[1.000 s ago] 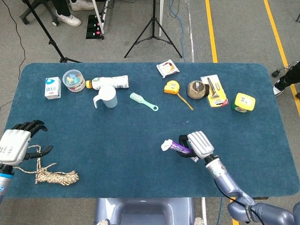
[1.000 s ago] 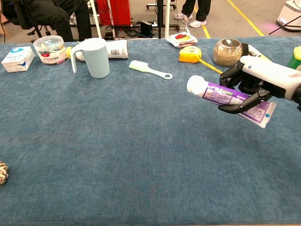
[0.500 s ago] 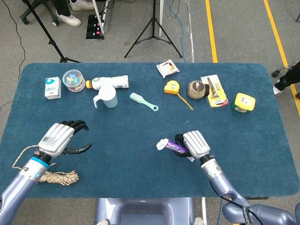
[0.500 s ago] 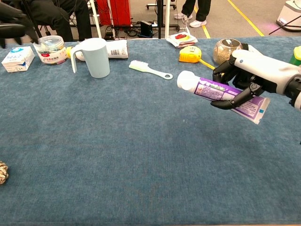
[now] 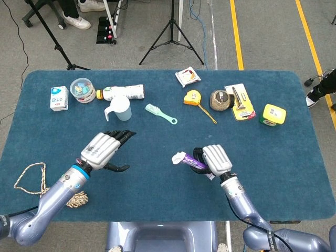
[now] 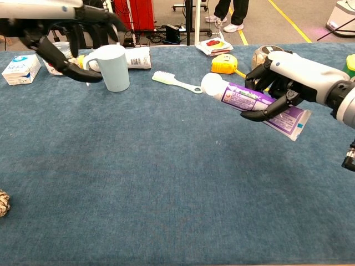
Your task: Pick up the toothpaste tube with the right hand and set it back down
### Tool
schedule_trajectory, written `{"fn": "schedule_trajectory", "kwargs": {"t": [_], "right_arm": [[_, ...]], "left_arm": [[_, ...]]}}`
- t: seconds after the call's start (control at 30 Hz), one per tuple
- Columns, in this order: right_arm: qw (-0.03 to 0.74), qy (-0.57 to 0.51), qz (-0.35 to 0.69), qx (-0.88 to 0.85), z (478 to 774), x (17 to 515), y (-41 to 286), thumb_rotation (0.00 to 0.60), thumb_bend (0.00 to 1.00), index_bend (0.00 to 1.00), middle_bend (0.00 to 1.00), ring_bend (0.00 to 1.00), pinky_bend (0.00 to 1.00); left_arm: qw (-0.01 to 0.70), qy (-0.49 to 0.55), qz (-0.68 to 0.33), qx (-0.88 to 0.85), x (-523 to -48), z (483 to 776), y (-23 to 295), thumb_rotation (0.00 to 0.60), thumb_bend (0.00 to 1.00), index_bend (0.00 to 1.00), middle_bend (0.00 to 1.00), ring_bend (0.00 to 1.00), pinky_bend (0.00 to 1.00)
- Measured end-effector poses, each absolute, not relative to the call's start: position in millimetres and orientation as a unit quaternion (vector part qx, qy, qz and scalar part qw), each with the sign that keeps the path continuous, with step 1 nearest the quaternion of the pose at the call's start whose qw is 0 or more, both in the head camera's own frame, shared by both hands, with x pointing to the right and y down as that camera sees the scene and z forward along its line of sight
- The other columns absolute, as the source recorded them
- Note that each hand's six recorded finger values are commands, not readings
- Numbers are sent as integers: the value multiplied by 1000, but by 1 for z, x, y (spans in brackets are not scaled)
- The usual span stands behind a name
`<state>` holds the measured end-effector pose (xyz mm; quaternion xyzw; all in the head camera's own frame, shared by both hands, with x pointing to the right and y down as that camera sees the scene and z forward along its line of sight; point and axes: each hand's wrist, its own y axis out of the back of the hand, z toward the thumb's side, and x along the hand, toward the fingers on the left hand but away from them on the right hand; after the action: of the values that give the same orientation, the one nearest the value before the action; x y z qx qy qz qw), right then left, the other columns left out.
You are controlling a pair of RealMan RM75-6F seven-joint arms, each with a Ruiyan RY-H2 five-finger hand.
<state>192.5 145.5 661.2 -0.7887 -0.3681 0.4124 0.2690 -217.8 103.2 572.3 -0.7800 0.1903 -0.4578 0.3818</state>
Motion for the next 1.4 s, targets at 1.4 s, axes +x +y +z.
{"fn": "schedule_trajectory", "kwargs": {"t": [1.4], "right_arm": [[256,-403,384,-790,636,179,156,600,436,790,910,1000,1000]], "left_arm": [[229,231,-420,-847,-115,593,104,285,191,37,103,141,370]]}}
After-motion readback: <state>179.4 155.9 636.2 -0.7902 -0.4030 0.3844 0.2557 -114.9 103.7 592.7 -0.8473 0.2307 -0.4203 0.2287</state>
